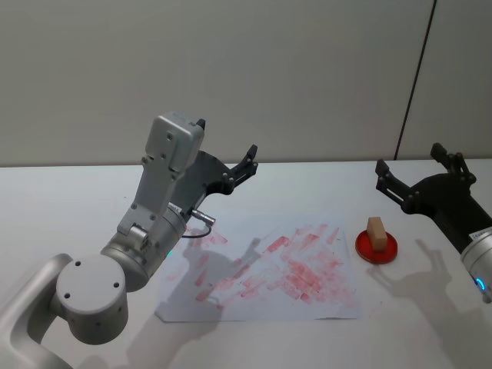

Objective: Use the one hand to pick up the stamp and affix it onto the A4 paper.

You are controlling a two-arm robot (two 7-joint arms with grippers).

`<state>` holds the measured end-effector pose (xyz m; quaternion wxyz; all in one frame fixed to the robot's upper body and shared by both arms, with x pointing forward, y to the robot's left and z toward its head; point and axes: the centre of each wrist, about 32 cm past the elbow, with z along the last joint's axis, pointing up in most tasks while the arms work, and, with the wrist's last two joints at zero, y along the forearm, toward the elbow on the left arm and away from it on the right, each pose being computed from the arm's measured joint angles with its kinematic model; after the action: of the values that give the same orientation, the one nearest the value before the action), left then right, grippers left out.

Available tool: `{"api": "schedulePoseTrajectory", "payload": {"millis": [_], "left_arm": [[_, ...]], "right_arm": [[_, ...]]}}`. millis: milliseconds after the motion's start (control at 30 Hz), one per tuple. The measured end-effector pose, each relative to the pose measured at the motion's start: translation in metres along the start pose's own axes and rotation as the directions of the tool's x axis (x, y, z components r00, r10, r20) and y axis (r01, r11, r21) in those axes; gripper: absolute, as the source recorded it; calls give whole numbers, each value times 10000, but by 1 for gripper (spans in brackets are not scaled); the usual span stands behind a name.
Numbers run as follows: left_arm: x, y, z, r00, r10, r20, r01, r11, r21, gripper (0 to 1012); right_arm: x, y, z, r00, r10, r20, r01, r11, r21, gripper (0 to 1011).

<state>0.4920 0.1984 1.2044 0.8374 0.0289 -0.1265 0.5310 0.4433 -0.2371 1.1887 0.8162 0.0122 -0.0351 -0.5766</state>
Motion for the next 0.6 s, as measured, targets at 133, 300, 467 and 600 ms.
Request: {"api": "schedulePoseTrajectory", "payload": {"millis": [133,300,467,600], "left_arm": [[0,0,0,10000,1,1,-1,10000,1,1001],[0,0,0,10000,0,0,0,10000,1,1001],[0,0,0,10000,0,0,0,10000,0,1002],[0,0,0,10000,0,0,0,10000,1,1001]], "right_arm": [[0,0,0,10000,0,0,0,10000,0,1001],[0,-10,-6,10000,4,-1,-4,10000,-32,1001],[-13,-68,5,10000,43,-57,-44,9998,-185,1001],[-23,-129,13,9999,5,-128,-10,9990,-440,1001]]}}
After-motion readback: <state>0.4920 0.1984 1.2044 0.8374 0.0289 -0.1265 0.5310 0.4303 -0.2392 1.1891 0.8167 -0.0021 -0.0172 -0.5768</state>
